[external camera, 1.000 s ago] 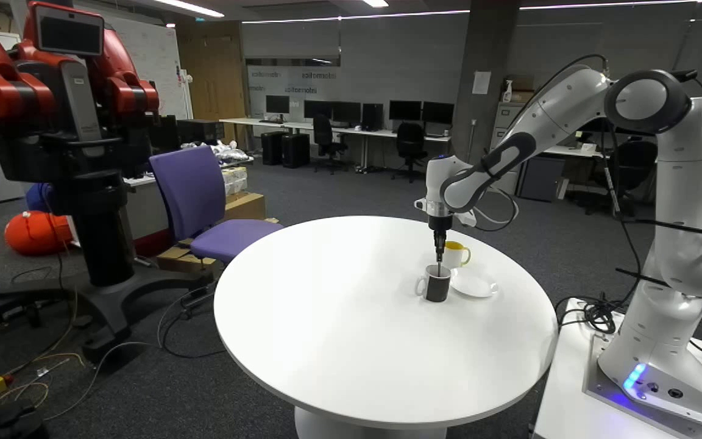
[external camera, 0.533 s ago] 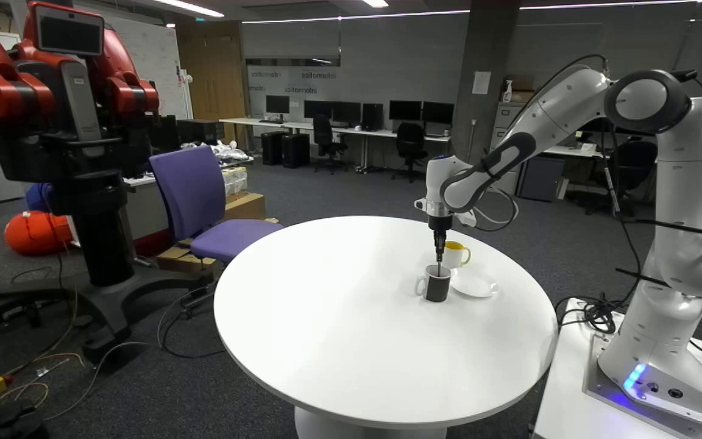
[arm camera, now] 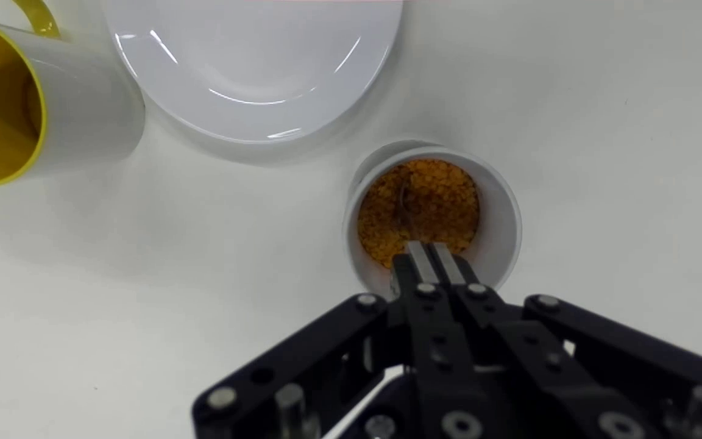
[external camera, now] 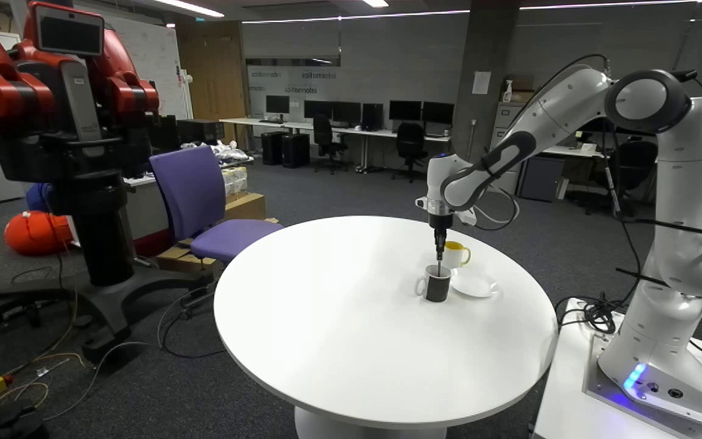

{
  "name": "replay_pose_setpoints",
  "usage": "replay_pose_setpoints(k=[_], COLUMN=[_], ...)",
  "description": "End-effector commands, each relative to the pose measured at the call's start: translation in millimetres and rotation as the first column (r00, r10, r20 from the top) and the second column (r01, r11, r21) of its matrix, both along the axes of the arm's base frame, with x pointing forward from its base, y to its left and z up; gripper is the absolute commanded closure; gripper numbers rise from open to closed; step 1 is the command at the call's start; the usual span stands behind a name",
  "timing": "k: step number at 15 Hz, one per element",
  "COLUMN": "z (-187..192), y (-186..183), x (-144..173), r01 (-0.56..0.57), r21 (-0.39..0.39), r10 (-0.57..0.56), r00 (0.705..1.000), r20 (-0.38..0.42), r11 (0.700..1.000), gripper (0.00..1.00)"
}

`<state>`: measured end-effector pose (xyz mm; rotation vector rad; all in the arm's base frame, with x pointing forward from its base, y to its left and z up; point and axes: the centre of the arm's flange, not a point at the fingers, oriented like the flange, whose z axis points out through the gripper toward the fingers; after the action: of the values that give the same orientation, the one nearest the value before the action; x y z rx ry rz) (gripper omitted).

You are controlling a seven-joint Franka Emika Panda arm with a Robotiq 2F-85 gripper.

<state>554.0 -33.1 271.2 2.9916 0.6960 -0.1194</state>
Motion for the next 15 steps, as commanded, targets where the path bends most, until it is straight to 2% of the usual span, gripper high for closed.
replay_pose_setpoints(k=[1,15], z=[11.7,10.2], y=[-7.7,-3.3], x=[0.4,7.0], r01=[0.012,0.057], r21=[0.023,0.067], r10=[-0.013,-0.059], r00=[1.000,0.998], r20=[0.024,0.025], r11=[1.000,0.996], gripper=[0.99,0.99])
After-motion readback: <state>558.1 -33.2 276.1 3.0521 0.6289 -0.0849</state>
